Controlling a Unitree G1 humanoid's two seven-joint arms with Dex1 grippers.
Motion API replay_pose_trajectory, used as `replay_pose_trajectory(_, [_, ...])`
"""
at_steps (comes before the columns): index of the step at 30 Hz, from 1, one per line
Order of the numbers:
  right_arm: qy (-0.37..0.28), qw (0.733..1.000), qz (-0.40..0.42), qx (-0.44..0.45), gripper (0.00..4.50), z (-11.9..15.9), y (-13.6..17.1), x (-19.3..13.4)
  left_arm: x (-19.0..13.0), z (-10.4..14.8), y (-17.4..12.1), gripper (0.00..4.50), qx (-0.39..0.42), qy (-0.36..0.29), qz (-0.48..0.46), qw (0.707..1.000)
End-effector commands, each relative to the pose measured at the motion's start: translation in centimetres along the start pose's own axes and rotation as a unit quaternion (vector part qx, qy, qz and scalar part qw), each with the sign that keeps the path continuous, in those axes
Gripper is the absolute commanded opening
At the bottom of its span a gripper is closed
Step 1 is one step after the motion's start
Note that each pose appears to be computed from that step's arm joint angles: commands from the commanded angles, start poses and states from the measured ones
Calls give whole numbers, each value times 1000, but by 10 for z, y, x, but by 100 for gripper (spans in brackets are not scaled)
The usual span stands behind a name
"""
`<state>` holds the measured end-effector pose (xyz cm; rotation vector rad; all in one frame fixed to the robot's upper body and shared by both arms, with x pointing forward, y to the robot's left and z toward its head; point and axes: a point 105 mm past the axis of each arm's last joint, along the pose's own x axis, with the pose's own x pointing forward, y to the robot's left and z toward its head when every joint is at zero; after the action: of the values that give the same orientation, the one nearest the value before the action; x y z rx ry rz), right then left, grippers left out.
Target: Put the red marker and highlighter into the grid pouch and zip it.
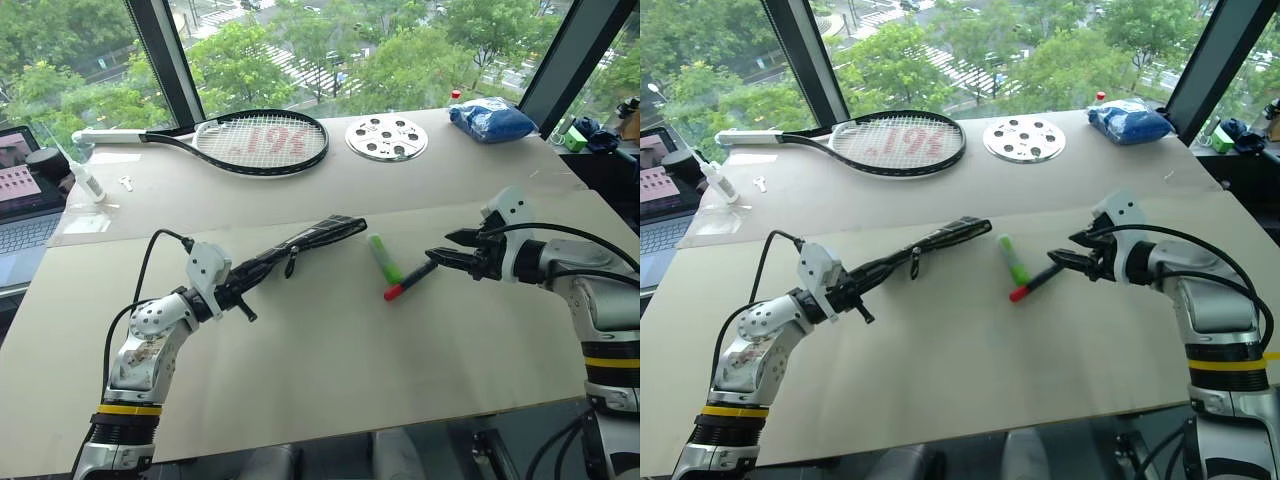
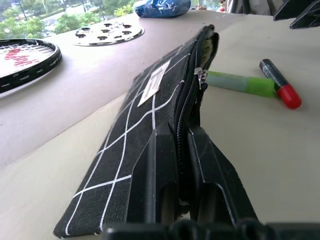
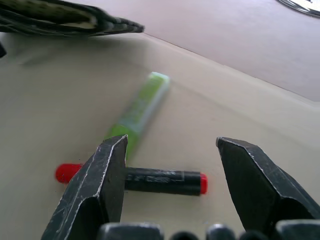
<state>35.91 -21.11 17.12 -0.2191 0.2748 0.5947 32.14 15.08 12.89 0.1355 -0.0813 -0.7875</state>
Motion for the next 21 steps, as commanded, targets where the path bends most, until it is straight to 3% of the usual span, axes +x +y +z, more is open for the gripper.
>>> replay_pose_trajectory(1, [-79,995,-3,-66,316,31,6,-10,5,7,-4,0,5,-15,-12,1000])
replay_pose_trajectory(6, [-43,979,89,-180,316,22,22,-20,7,5,-9,0,6,-10,-29,999])
replay_pose_trajectory(8, [-2,969,104,-225,316,15,11,-24,7,5,-8,0,8,-11,-29,999])
replay_pose_trajectory(13, [23,953,122,-277,316,18,-9,-20,5,5,-7,0,8,-11,-24,1000])
replay_pose_trajectory(21, [108,881,228,-399,316,-2,-4,7,-2,8,-4,0,12,-11,-15,1000])
